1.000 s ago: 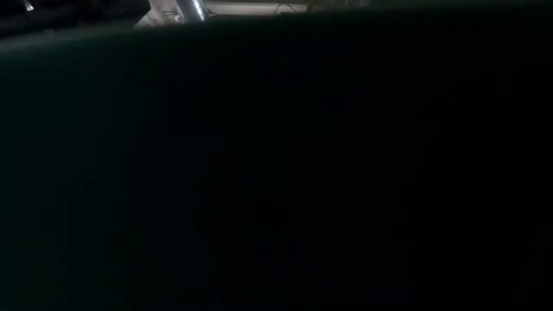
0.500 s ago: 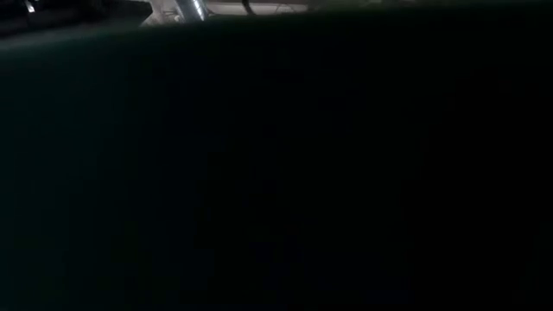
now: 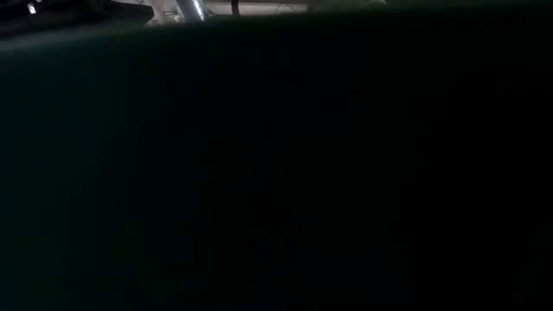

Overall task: Stack plastic plates
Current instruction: Stack the dark green plate on the light green plate

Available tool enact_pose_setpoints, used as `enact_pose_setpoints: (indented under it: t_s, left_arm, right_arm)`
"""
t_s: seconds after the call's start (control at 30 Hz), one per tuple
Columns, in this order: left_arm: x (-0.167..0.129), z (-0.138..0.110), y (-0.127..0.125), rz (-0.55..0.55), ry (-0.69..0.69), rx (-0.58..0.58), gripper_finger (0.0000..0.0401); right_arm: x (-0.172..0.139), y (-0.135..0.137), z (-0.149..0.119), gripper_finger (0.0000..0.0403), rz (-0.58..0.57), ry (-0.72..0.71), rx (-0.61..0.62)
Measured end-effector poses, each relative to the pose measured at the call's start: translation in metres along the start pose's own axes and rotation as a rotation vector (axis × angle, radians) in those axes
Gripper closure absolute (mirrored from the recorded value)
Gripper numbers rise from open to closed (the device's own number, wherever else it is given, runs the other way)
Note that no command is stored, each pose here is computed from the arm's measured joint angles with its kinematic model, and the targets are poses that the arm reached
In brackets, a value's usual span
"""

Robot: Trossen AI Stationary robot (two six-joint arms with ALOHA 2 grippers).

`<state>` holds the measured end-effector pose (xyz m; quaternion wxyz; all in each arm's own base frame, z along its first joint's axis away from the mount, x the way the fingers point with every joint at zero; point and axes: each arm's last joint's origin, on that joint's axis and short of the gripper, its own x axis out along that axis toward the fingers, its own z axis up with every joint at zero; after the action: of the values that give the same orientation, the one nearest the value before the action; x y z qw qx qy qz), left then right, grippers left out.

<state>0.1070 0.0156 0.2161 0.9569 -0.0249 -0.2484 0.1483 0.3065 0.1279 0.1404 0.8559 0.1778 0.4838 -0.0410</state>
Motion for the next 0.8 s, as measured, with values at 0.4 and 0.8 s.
enact_pose_setpoints:
  t_s: [0.4,0.8]
  left_arm:
    - [0.000,0.000,0.000,-0.002,0.000,-0.001,0.0384]
    - [0.000,0.000,0.000,-0.001,0.002,-0.002,0.0384]
  right_arm:
    - [-0.001,0.000,0.001,0.0388,-0.001,-0.011,-0.044]
    - [-0.023,0.008,0.015,0.0397,0.028,-0.081,-0.106]
